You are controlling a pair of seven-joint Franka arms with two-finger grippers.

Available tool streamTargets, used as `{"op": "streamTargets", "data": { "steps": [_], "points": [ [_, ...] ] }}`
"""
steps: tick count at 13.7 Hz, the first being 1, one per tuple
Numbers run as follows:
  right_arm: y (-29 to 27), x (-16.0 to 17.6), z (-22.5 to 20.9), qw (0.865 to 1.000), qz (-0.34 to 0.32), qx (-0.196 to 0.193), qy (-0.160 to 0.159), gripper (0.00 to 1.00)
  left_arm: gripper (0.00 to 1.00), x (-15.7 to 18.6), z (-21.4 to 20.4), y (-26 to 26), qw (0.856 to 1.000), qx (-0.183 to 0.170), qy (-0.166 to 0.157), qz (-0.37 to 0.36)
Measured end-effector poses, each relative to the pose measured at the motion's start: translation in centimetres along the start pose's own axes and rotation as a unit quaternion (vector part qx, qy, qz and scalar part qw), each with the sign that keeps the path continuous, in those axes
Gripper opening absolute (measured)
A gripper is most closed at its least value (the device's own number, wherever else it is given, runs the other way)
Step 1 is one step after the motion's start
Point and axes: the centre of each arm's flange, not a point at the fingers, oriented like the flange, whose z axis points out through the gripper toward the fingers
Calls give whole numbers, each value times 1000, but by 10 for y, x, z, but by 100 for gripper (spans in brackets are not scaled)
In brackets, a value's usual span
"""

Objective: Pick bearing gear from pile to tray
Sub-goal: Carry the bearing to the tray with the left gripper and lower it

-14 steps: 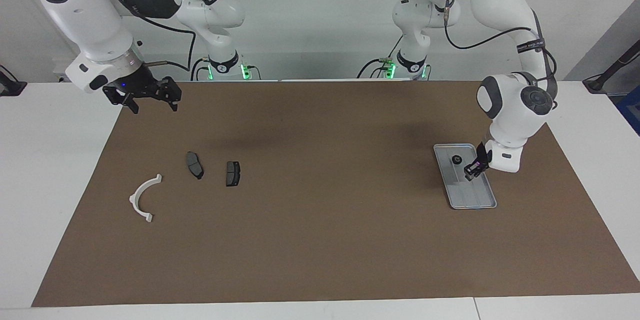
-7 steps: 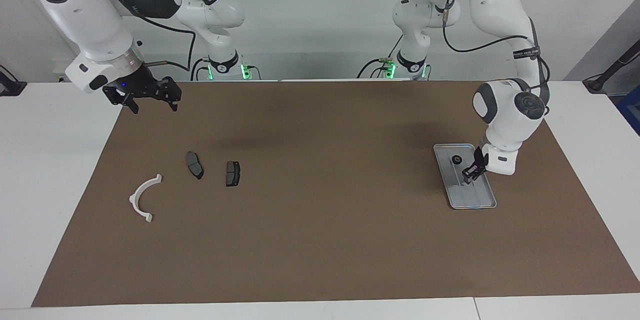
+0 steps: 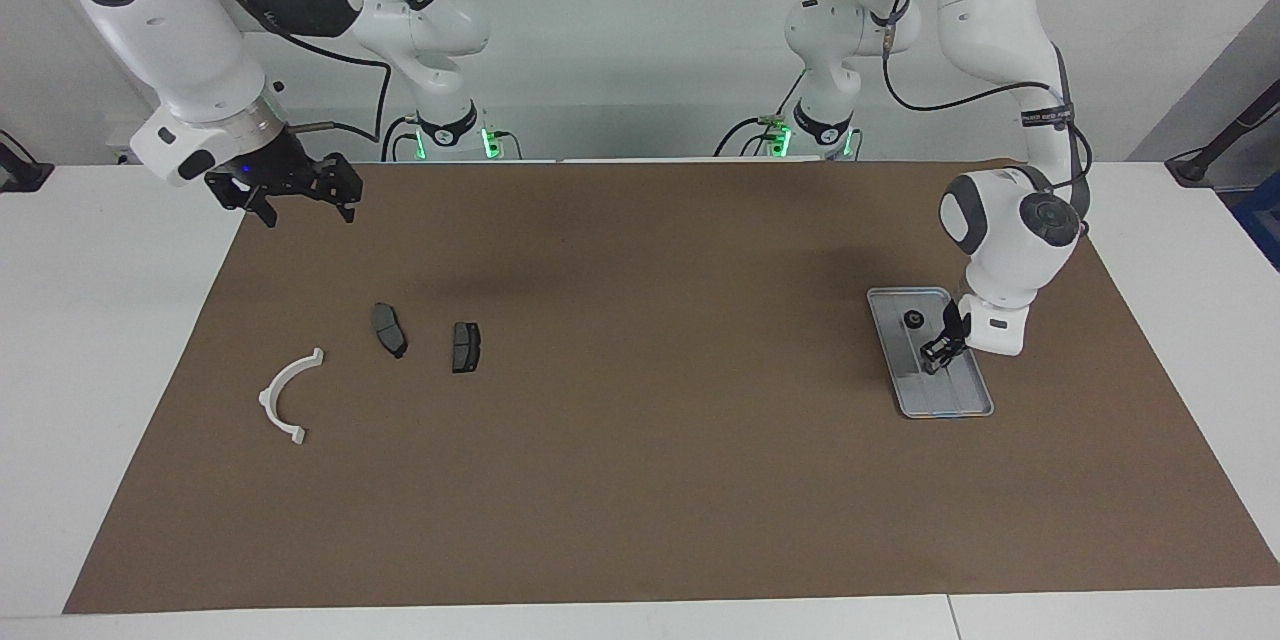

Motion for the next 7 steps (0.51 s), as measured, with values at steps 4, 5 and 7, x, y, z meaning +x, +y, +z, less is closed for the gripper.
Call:
{"op": "streamTargets", "data": {
  "steps": [4,5,7],
  "points": [
    [0,0,0,1000,0,0,0,100,74,0,-2,1,1000,0,-2,1],
    [0,0,0,1000,0,0,0,100,88,1,-8,1,1000,1,-5,1],
    [0,0,0,1000,0,0,0,100,100,3,-32,1,1000,3,-12,0]
  ]
}}
